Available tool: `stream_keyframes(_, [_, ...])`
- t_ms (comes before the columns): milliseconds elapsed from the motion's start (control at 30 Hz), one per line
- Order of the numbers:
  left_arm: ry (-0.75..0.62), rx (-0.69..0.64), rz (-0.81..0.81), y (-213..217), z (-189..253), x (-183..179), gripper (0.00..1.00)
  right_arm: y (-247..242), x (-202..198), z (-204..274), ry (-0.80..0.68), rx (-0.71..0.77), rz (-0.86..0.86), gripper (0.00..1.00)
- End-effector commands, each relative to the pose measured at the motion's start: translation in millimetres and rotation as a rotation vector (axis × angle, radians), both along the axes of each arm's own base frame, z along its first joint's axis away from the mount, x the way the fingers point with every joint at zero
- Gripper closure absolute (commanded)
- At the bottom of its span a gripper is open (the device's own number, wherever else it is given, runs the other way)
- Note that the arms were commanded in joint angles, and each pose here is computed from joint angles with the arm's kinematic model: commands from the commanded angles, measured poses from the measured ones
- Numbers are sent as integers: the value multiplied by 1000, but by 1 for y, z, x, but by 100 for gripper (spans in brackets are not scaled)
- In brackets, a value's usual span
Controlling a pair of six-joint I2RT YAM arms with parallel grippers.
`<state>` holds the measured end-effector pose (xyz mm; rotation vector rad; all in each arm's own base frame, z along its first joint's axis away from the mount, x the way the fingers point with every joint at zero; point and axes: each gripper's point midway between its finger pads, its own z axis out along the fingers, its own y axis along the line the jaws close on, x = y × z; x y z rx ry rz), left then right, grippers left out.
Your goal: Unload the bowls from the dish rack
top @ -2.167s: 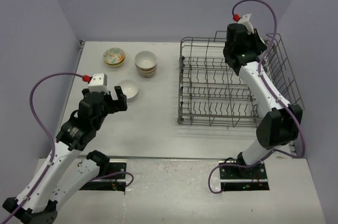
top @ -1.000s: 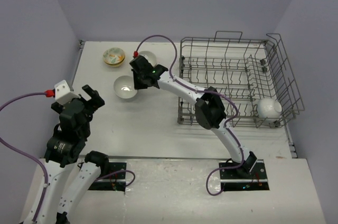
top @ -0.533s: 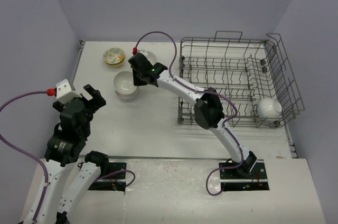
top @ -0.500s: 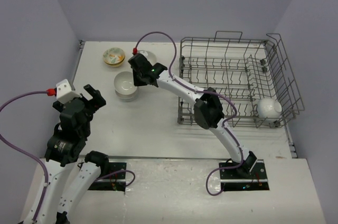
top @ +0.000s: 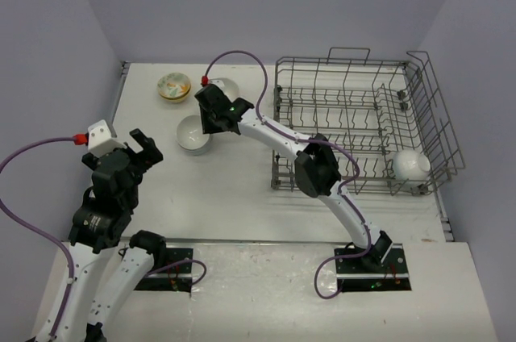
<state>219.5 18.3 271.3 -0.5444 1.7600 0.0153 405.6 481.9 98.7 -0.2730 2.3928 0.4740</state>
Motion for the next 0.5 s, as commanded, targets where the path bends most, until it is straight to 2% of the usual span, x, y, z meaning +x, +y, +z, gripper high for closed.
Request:
stream_keyframes(0, [-28, 5, -4, 0, 8, 4, 0, 9, 4, 33, -63, 51, -1, 65])
stream_keyframes(200, [-26, 6, -9, -1, 8, 5, 0, 6, 4, 43, -78, 53, -6, 64])
stream_keyframes(267, [-26, 6, -11, -1, 8, 5, 0, 4, 1, 45, -77, 53, -3, 67])
stream_keyframes(400, [-27, 6, -15, -2, 8, 5, 0, 0, 1, 52, -77, 62, 2, 84])
stream_keyframes(467, [-28, 8, -16, -2, 8, 6, 0, 0, 2, 51, -67, 69, 4, 87])
